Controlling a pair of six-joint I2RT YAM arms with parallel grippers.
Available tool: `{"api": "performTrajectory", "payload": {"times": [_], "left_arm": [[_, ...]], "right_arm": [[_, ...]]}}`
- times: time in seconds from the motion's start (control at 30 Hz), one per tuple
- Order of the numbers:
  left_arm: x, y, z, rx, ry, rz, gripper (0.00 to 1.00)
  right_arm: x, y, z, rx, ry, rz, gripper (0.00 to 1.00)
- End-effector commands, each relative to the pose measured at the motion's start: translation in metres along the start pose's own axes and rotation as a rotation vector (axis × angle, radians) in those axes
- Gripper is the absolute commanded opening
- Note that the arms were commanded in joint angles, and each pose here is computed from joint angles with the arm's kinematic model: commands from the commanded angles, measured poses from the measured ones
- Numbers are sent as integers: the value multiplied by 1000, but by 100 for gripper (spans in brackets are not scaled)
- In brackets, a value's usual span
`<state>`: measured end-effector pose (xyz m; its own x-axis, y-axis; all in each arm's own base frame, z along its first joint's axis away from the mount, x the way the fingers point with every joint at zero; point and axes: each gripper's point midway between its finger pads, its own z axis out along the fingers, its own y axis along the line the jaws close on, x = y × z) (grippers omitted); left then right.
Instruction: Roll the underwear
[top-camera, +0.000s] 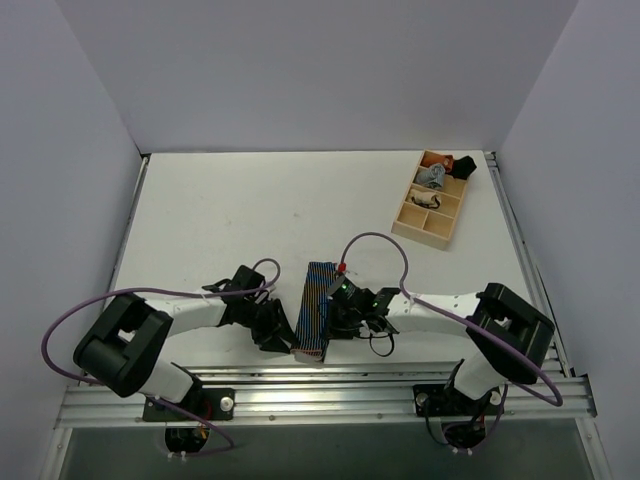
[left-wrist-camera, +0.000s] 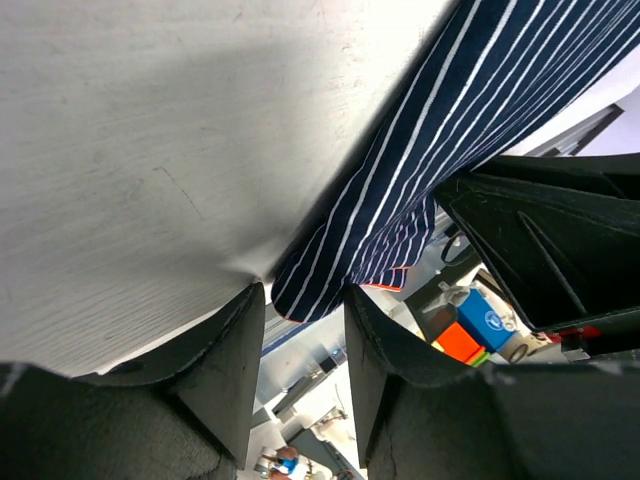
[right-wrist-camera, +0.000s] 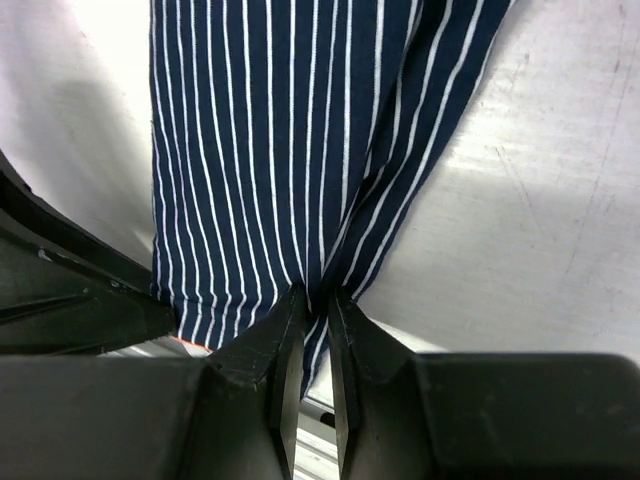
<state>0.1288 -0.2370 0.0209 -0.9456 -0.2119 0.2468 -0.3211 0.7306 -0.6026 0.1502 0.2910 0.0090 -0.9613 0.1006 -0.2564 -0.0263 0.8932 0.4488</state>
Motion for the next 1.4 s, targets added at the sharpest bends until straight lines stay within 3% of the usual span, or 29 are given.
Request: {"api": "performTrajectory", "payload": {"times": [0.0, 0.13, 0.23, 0.27, 0.3, 0.37, 0.43, 0.57, 0.7, 0.8, 1.37], "left_arm": [[-8, 7, 7, -5, -29, -7, 46], [-7, 8, 11, -5, -16, -15, 41], [-7, 7, 11, 2, -19, -17, 27], [-9, 4, 10, 7, -21, -17, 15], [-9, 4, 9, 5, -23, -20, 9], [-10, -4, 5, 18, -29, -20, 3], [-12, -12, 1, 32, -39, -20, 2], [-17, -24, -11, 10, -24, -45, 2], [-25, -38, -20, 20, 1, -57, 2], [-31, -41, -28, -10, 20, -87, 2], [-31, -19, -34, -7, 145, -251, 2]], "right_arm": [[1, -6, 2, -2, -1, 4, 12], [-1, -5, 2, -8, -6, 2, 12], [-3, -4, 3, -9, -10, -6, 12], [-4, -3, 3, -8, -14, -9, 12], [-3, -4, 1, -2, -12, -16, 12], [-7, -1, -5, 9, -23, -41, 13], [-12, 2, -14, 23, -41, -83, 16], [-35, 21, -45, 44, -156, -315, 28], [-40, 37, -53, 23, -208, -512, 44], [-38, 53, -56, -15, -238, -648, 50], [-6, 80, -23, 62, -308, -1156, 61]]}}
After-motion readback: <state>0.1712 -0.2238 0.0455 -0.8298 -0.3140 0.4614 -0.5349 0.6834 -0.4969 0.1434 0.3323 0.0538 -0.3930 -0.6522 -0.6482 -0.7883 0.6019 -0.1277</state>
